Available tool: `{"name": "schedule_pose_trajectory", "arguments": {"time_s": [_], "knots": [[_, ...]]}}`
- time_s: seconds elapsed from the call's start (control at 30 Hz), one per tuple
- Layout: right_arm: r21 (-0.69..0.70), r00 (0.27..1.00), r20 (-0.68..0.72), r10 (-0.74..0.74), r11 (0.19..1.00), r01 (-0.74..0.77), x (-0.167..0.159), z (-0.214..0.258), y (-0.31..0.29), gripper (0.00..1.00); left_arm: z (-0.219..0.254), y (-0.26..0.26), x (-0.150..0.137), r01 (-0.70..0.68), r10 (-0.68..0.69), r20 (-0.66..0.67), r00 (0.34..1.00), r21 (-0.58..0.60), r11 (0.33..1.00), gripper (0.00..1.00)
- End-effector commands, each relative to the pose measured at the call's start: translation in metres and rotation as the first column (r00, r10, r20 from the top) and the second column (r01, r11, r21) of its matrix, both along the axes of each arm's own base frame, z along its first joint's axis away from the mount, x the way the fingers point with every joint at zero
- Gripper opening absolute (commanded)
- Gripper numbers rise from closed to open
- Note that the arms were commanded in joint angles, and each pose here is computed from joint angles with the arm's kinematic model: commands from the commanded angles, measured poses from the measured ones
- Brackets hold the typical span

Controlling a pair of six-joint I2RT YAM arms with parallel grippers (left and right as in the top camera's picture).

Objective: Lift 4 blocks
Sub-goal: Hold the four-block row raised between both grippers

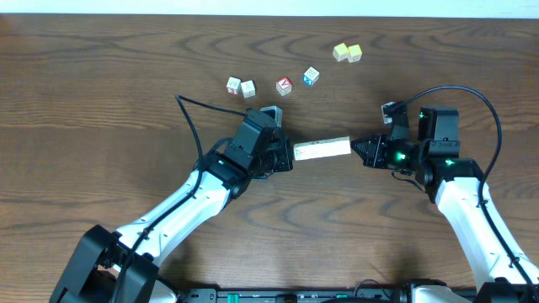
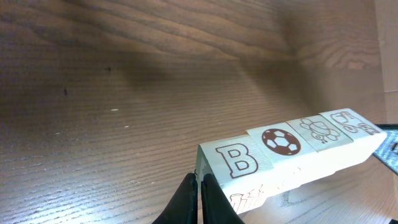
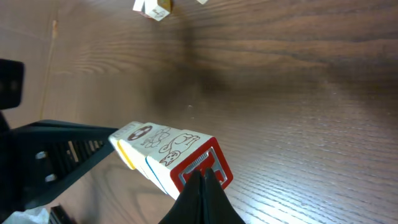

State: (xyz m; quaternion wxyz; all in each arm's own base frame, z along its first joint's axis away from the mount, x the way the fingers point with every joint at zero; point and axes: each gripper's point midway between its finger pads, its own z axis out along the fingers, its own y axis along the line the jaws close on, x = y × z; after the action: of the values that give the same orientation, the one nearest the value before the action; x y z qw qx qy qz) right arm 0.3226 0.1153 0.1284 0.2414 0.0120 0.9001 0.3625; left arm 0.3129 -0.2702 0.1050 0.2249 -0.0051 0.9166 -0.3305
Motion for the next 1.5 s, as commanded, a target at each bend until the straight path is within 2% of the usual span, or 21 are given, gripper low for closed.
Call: {"name": "schedule_pose_trajectory", "arguments": {"time_s": [0.0, 0.3, 1.47], "knots": [[0.193, 0.986, -0.009, 0.165, 0.968, -0.160, -0.024, 0.025, 0.038, 0.01, 0.034, -0.039, -0.030, 0.177, -0.179, 0.004, 0.984, -0.158, 0.971, 0.07], [0.175, 0.988, -0.028, 0.150, 0.974, -0.143, -0.024, 0.020, 0.036, 0.01, 0.046, -0.037, -0.032, 0.181, -0.178, 0.029, 0.984, -0.170, 0.969, 0.07], [0.124, 0.992, -0.062, 0.111, 0.987, -0.103, -0.024, 0.010, 0.028, 0.01, 0.048, -0.036, -0.034, 0.180, -0.179, 0.023, 0.984, -0.173, 0.968, 0.07]]}}
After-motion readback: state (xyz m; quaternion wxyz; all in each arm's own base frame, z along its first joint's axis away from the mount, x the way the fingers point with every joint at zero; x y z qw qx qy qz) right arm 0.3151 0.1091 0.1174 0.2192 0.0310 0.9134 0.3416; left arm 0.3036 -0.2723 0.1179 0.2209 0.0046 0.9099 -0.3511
